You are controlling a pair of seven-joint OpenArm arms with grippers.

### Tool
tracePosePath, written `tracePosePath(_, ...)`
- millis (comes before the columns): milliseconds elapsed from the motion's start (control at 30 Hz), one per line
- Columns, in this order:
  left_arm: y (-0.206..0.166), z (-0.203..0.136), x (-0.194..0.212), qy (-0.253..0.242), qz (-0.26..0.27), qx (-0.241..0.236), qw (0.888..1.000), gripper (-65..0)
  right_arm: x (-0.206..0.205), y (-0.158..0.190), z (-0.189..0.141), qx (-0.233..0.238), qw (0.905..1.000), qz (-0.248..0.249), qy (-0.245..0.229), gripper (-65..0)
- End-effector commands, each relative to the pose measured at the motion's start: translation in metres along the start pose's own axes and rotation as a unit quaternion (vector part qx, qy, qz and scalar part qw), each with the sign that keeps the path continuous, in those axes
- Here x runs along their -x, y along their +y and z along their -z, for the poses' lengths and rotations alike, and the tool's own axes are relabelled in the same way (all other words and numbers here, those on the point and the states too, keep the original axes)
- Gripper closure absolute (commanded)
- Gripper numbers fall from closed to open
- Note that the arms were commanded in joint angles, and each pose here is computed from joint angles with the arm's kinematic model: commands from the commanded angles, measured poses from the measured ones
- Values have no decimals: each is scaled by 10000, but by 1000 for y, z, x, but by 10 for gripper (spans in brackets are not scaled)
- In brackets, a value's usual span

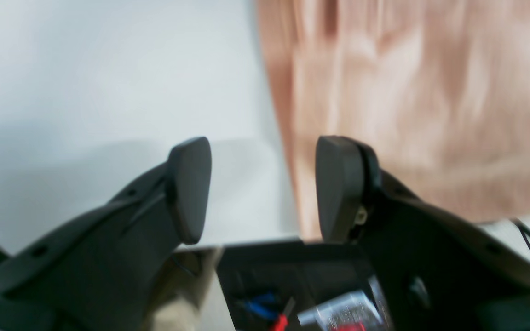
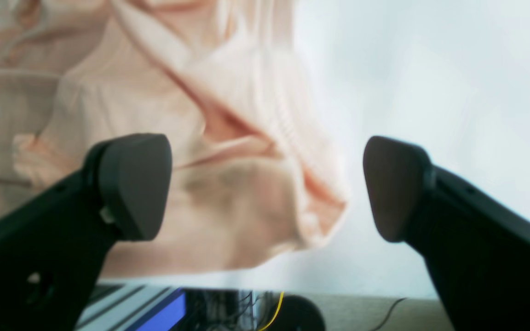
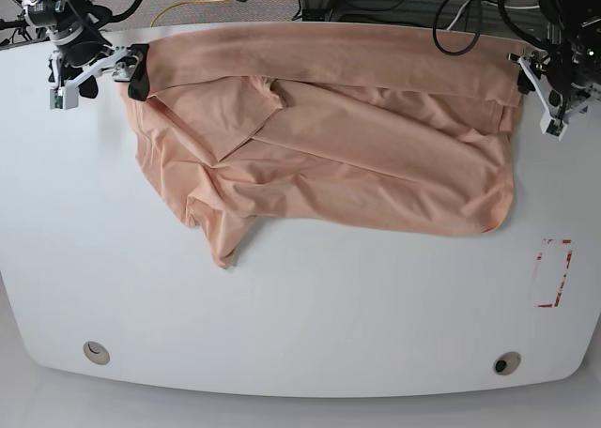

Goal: Fold the T-shirt properly
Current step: 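Pull the grasped edge toward the robot base and release it, then move both grippers to the shirt corners and grasp them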

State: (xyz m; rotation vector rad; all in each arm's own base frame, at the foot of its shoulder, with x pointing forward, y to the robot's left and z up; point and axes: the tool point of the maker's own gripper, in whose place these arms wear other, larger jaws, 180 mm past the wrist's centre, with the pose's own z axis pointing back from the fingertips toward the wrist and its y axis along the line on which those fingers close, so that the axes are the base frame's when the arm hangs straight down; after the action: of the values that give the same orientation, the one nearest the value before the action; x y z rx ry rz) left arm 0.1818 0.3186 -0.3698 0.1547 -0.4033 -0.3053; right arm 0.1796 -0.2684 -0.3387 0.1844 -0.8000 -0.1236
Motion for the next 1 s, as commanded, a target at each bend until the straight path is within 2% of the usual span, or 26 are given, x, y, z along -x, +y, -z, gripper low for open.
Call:
tracePosePath(0,8,-9,-12,-156,114,-164,9997,-339,-22,0,0,-39,9995,-166,-255,-634)
tracePosePath(100,15,-11,-29,-364,98,-248,9990,-339,-45,-3,14,-122,9988,-189,-433,-633)
tracePosePath(233,19,-13,-39,-483,93,-314,9983,-339,-65,-12,35,-254,9989,-140,-376,-633)
tracePosePath(400,27,-16,-59,-729,67,-413,9965,-339,-84,-24,71,-520,9978,236,-342,-582)
tracePosePath(500,28,-16,-61,-753,60,-420,9963,-339,-91,-28,89,-676,9967,360,-250,-560)
tracePosePath(967,28,-16,-61,-743,52,-426,9963,-339,-116,-22,156,-1172,9908,676,-91,-561)
